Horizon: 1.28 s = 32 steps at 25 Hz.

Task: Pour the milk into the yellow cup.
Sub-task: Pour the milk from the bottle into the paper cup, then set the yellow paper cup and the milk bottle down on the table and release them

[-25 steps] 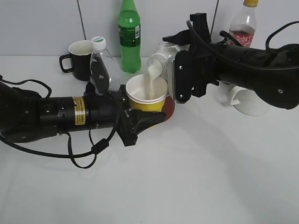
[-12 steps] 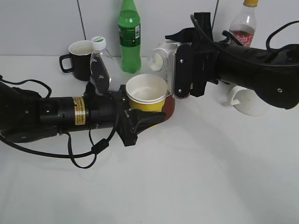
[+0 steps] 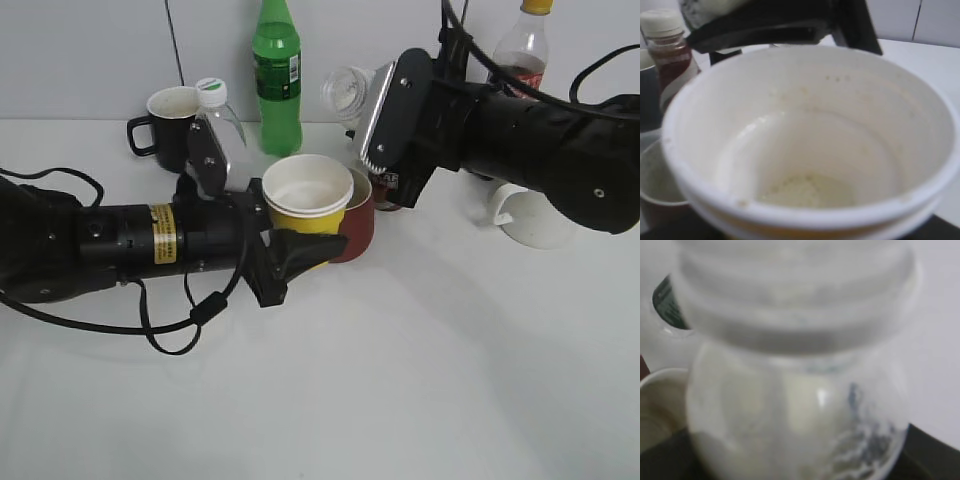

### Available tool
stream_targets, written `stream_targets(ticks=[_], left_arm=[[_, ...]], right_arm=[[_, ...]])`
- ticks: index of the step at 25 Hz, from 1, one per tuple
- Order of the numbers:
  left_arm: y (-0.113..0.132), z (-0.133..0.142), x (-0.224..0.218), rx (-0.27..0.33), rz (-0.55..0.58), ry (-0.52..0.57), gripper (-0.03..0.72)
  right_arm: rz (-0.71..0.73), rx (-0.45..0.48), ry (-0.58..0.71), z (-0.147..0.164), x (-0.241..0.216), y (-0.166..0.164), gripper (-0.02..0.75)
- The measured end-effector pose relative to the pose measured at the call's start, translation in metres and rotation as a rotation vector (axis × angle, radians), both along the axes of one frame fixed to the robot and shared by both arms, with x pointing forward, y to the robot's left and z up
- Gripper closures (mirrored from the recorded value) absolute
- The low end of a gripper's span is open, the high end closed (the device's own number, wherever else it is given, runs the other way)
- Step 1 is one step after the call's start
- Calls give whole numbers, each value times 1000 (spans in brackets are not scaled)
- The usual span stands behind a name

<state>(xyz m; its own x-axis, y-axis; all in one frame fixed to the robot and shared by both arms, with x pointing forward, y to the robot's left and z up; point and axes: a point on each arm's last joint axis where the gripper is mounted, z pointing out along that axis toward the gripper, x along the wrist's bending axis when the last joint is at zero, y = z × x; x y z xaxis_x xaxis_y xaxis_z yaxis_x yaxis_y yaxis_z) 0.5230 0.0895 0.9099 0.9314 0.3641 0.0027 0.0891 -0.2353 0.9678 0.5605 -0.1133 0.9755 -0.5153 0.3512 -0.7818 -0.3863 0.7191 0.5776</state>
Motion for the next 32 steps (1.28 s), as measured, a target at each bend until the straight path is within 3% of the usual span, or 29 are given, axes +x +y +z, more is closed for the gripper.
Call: stream_targets(ticks=[8,13,19,32], left_arm=[[31,0,20,1,103,0,253],[44,0,28,2,144,0,253],[59,-6,28,16,190,28,253],[75,-26,32,62,303,97,258]], right_arm=[[-177,395,286,0,9,-17,294],[-254,600,380,-11,6,-42,294],[-323,671,446,-33,-9,-67,294],[-338,694,527,-82,-15,-67,295]])
